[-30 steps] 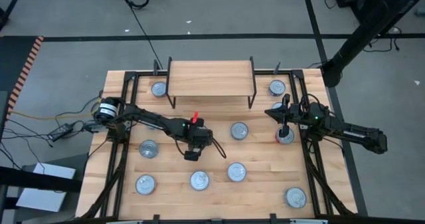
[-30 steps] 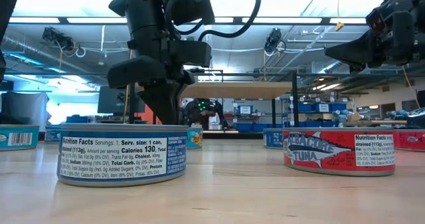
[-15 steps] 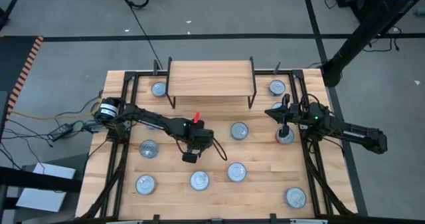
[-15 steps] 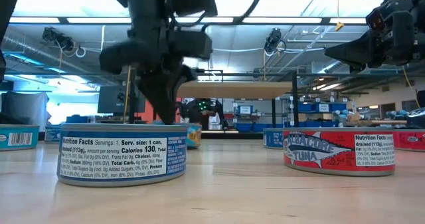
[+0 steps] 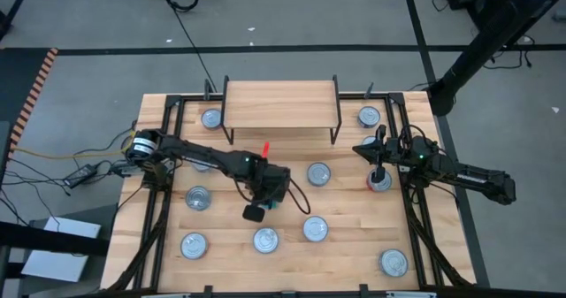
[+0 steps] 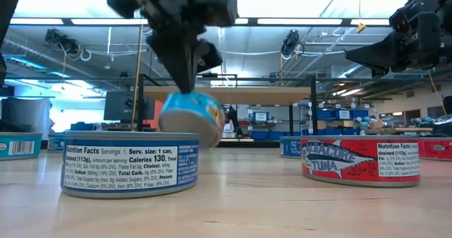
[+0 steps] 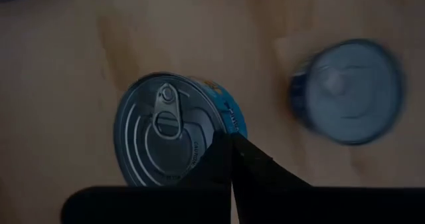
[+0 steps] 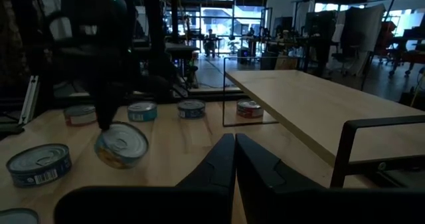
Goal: Stack canned seafood by type on shelf
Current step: Put the yellow blue tuna can on the shelf
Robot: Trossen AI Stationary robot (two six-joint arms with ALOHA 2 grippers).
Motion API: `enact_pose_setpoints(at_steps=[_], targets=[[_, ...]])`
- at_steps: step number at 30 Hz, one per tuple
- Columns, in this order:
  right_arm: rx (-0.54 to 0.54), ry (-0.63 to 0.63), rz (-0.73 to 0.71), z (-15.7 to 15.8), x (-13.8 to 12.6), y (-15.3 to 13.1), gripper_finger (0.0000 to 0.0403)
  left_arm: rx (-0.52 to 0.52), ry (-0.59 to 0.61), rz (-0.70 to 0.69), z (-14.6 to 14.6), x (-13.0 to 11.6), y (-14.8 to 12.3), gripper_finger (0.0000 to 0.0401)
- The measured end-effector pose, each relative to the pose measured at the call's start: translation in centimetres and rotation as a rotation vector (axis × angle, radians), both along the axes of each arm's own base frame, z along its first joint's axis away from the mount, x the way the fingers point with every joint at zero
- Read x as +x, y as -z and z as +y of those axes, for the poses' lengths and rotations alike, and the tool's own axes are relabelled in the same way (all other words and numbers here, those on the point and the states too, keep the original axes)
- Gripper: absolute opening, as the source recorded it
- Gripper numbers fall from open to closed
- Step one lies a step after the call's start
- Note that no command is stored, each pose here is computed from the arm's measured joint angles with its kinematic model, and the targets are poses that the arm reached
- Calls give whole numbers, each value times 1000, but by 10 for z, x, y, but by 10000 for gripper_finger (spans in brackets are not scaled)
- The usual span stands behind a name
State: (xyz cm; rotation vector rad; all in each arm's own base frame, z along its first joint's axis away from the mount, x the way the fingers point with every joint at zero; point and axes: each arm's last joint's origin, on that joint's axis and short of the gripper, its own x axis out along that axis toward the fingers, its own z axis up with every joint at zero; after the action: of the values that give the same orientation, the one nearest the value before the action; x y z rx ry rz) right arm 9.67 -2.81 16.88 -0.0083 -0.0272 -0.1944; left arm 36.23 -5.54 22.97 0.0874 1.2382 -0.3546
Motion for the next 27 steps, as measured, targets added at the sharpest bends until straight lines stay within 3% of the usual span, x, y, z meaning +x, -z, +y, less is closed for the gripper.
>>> enact_pose_setpoints(at_steps=[6, 13, 21, 27], targets=[[0, 0, 0, 0, 0, 0, 25, -113, 51, -19, -1, 3, -8, 0], [0, 0, 0, 0, 0, 0, 25, -374, 52, -76, 16, 11, -7, 0], [0, -1, 0, 0, 0, 0, 25, -586, -10, -109, 36, 12, 18, 0], [0, 0, 0, 0, 0, 0, 25, -637, -61, -99, 42, 6, 39, 0]])
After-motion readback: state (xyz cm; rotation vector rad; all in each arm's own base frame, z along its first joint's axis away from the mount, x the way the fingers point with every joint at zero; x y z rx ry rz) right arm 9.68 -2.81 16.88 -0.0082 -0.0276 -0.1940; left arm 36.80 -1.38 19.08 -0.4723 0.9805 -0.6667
